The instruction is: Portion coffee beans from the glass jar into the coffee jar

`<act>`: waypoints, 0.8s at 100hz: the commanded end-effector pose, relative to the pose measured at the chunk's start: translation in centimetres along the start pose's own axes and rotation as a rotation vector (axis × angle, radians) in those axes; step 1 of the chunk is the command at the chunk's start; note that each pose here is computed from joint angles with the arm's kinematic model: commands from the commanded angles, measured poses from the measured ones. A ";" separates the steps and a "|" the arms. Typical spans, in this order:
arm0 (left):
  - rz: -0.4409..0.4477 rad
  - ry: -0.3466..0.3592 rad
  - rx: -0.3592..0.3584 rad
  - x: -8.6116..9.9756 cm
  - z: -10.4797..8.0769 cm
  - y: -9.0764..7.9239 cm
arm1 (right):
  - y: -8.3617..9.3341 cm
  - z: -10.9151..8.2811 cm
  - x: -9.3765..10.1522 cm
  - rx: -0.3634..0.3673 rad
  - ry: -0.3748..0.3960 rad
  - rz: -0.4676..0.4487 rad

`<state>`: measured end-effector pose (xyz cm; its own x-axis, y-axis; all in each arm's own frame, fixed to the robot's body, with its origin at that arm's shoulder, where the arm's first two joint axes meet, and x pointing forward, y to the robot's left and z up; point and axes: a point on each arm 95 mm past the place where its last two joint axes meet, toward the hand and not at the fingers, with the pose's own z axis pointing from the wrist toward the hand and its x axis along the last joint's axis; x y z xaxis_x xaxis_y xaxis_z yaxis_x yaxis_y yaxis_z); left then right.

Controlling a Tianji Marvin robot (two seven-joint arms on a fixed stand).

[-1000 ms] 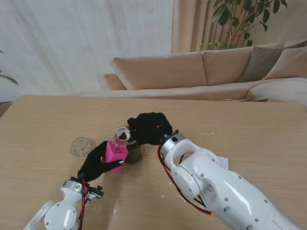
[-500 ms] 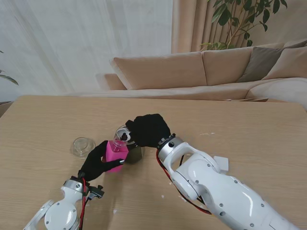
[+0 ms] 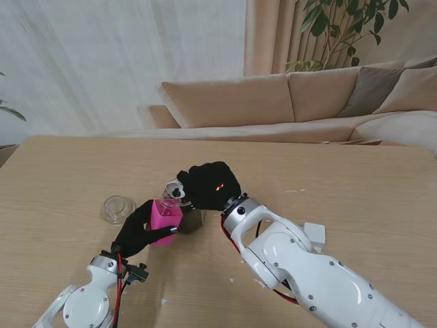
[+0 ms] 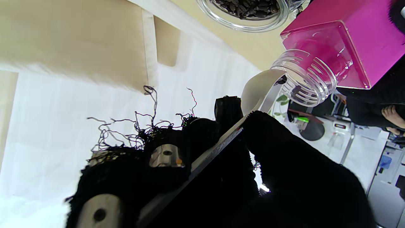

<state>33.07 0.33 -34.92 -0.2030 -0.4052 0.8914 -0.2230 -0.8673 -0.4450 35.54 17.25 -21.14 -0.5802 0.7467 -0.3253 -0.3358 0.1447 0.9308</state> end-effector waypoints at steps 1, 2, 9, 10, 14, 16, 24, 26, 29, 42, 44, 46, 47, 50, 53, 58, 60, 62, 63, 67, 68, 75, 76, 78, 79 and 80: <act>-0.015 0.009 -0.015 0.4 0.0 0.5 | -0.1 -0.1 0.2 0.002 0.005 -0.015; -0.016 0.010 -0.015 0.4 0.0 0.5 | -0.1 -0.1 0.3 0.001 0.005 -0.016; -0.020 0.010 -0.015 0.4 0.1 0.5 | 0.0 0.0 0.3 0.001 0.003 -0.006; -0.021 0.010 -0.015 0.4 0.1 0.5 | 0.0 0.0 0.3 0.001 0.003 -0.005; -0.024 0.011 -0.015 0.4 0.1 0.5 | 0.0 0.0 0.2 0.000 0.002 -0.006; -0.026 0.011 -0.016 0.4 0.1 0.5 | 0.0 0.0 0.2 -0.003 0.000 -0.009; -0.035 0.013 -0.018 0.5 0.1 0.6 | 0.1 0.0 0.2 -0.031 -0.016 -0.028; -0.036 0.013 -0.018 0.5 0.1 0.6 | 0.1 0.0 0.2 -0.036 -0.019 -0.032; -0.038 0.014 -0.018 0.5 0.1 0.6 | 0.1 0.0 0.2 -0.039 -0.021 -0.035; -0.044 0.013 -0.018 0.5 0.1 0.6 | 0.1 0.0 0.2 -0.040 -0.013 -0.035; -0.044 0.013 -0.018 0.5 0.1 0.6 | 0.1 0.0 0.2 -0.040 -0.013 -0.039; -0.045 0.013 -0.018 0.5 0.1 0.6 | 0.2 0.0 0.2 -0.040 -0.012 -0.041; -0.045 0.013 -0.018 0.5 0.1 0.6 | 0.2 0.0 0.2 -0.040 -0.011 -0.041; -0.045 0.014 -0.017 0.5 0.1 0.6 | 0.2 0.0 0.2 -0.038 -0.009 -0.039; -0.046 0.014 -0.017 0.5 0.1 0.6 | 0.2 -0.1 0.2 -0.033 -0.004 -0.038; -0.046 0.015 -0.017 0.5 0.1 0.6 | 0.2 -0.1 0.3 -0.016 0.010 -0.032; -0.046 0.015 -0.018 0.5 0.1 0.6 | 0.1 -0.1 0.3 -0.012 0.014 -0.028; -0.046 0.015 -0.018 0.5 0.1 0.6 | 0.1 -0.1 0.3 -0.010 0.017 -0.024; -0.045 0.015 -0.018 0.5 0.1 0.6 | 0.1 -0.1 0.3 -0.009 0.019 -0.023; -0.045 0.016 -0.018 0.5 0.1 0.6 | 0.1 -0.1 0.4 -0.008 0.021 -0.023; -0.045 0.016 -0.018 0.5 0.1 0.6 | 0.1 -0.1 0.4 -0.009 0.021 -0.023; -0.045 0.016 -0.019 0.5 0.1 0.6 | 0.1 -0.1 0.4 -0.020 0.011 -0.025; -0.045 0.016 -0.019 0.5 0.1 0.6 | 0.1 -0.1 0.4 -0.025 0.007 -0.029; -0.045 0.016 -0.019 0.5 0.1 0.6 | 0.2 -0.1 0.4 -0.039 -0.003 -0.046; -0.044 0.016 -0.019 0.5 0.1 0.6 | 0.2 -0.1 0.4 -0.045 -0.008 -0.055; -0.044 0.016 -0.019 0.5 0.1 0.6 | 0.2 -0.2 0.3 -0.050 -0.012 -0.063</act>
<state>33.13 0.08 -34.89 -0.1996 -0.3739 0.9057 -0.2330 -0.8797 -0.4145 35.35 17.38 -20.97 -0.5814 0.7338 -0.3514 -0.3710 0.1453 0.9172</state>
